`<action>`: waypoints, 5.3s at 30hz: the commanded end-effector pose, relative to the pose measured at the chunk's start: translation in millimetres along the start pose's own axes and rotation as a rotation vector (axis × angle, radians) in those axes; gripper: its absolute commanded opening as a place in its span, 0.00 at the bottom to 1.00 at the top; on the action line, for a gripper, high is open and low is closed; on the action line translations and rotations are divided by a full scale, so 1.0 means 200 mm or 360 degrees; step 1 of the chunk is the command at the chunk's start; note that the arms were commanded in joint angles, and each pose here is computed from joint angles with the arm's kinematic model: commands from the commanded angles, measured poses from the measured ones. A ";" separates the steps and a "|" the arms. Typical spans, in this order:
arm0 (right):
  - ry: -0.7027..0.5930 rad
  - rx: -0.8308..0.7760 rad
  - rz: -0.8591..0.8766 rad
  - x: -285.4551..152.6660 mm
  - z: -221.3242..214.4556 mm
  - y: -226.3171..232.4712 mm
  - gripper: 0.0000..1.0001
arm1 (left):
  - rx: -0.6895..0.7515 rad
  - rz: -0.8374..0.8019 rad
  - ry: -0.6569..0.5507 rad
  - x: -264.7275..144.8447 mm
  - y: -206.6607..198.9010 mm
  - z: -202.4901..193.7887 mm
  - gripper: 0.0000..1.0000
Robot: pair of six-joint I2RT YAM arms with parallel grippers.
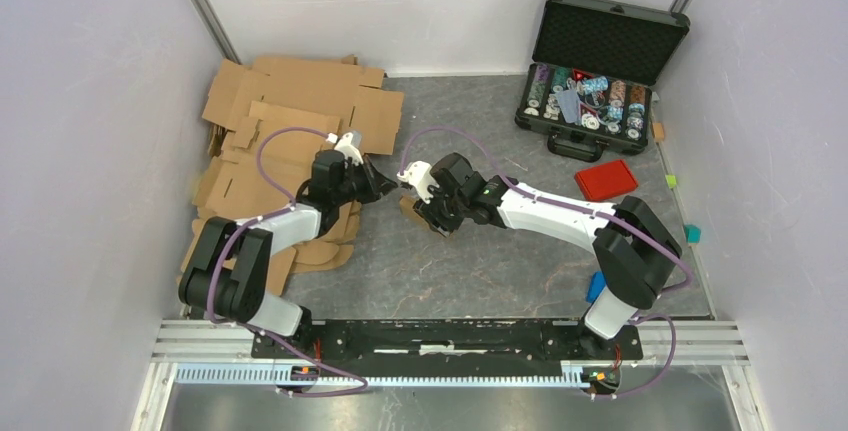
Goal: Fold the paper box
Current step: Close the paper box at the center of the board.
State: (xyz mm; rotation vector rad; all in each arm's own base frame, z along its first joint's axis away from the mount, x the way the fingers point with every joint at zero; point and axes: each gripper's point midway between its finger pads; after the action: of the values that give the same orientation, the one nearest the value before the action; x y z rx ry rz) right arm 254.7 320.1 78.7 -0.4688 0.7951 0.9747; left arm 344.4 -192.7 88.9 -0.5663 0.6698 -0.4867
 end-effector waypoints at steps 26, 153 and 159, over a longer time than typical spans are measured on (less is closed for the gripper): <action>-0.0007 0.0036 0.0031 0.03 0.05 -0.02 0.36 | 0.0030 -0.0125 0.0101 -0.06 -0.17 -0.06 0.04; 0.0057 0.0221 -0.0028 -0.28 -0.40 -0.04 0.35 | 0.1118 -0.0856 0.0357 -0.02 -0.68 -0.43 0.02; 0.0055 0.0216 -0.0031 -0.28 -0.40 -0.04 0.34 | 0.1106 -0.0813 0.0381 -0.02 -0.64 -0.46 0.02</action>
State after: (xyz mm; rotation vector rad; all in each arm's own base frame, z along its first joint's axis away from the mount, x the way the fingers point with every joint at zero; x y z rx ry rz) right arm 209.9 231.9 74.8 -0.3543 0.8665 0.9086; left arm 265.8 -304.5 111.5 0.0496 0.4916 -1.1512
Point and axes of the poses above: each gripper's point midway between its finger pads, its own x axis out along the fingers, its own y axis along the line the jaws close on, z = x × y, and after that the axes turned 1 degree about x, right-handed
